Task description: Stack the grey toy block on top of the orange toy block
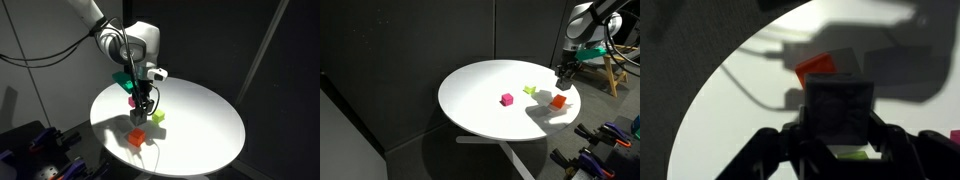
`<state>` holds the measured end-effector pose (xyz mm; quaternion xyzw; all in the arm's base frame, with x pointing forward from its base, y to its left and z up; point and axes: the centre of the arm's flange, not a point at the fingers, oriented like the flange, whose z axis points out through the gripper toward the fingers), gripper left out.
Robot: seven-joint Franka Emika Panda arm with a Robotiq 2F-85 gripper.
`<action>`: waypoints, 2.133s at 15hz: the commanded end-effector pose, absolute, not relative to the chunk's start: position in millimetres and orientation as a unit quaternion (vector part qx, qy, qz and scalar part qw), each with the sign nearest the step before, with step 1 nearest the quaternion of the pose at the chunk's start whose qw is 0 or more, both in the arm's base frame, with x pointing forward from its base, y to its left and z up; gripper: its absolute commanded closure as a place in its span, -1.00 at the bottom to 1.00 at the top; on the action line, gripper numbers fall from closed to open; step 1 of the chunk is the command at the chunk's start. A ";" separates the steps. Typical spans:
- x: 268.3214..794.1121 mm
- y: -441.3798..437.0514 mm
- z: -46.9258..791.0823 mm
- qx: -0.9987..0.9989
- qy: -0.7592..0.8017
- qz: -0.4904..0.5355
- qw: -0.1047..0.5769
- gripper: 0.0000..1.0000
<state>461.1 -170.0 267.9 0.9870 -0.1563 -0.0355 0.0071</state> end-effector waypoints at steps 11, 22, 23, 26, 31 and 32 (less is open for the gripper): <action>434.1 -172.1 239.6 0.990 -0.136 -0.008 0.023 0.39; 437.4 -173.2 221.0 0.990 -0.133 -0.036 0.021 0.39; 437.8 -173.3 220.2 0.990 -0.133 -0.036 0.021 0.39; 441.4 -174.0 219.3 0.990 -0.134 -0.037 0.022 0.39; 447.2 -175.2 219.6 0.990 -0.134 -0.037 0.023 0.39; 447.2 -175.2 218.0 0.990 -0.134 -0.038 0.023 0.39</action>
